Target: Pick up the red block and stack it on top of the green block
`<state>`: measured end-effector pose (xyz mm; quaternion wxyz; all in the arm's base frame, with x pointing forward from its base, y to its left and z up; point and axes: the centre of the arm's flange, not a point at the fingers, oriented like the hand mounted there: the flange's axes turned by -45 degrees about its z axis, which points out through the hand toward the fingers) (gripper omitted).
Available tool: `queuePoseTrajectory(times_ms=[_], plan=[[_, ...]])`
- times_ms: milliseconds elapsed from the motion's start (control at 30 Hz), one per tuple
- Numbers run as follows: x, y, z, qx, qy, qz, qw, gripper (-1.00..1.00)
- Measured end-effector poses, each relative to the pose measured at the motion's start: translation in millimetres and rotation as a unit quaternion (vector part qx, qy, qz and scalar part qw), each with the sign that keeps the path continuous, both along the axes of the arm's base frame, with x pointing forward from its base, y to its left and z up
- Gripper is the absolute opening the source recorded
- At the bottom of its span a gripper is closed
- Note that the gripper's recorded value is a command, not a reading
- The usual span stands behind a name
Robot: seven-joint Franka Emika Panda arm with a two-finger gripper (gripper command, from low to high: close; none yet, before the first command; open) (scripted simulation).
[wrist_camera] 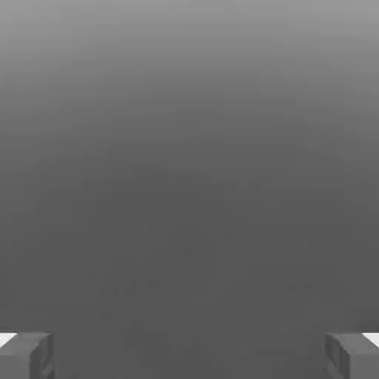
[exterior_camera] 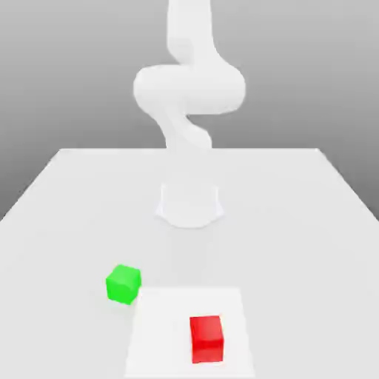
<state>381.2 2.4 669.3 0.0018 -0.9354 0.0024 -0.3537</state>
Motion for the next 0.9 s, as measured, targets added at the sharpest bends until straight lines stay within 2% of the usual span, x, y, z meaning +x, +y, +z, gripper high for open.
queuePoseTrajectory(times_ms=[200,400,567,733,900], plan=[[64.6,6.6,-113.0,-0.005,0.094,0.01,0.996,0.0],[95.9,13.3,-232.8,-0.01,0.185,0.021,0.983,0.0],[97.7,18.8,-333.9,-0.014,0.259,0.03,0.965,0.0],[78.1,23.7,-431.1,-0.017,0.331,0.04,0.942,0.0],[70.2,24.3,-500.6,-0.017,0.353,0.043,0.935,0.0]])
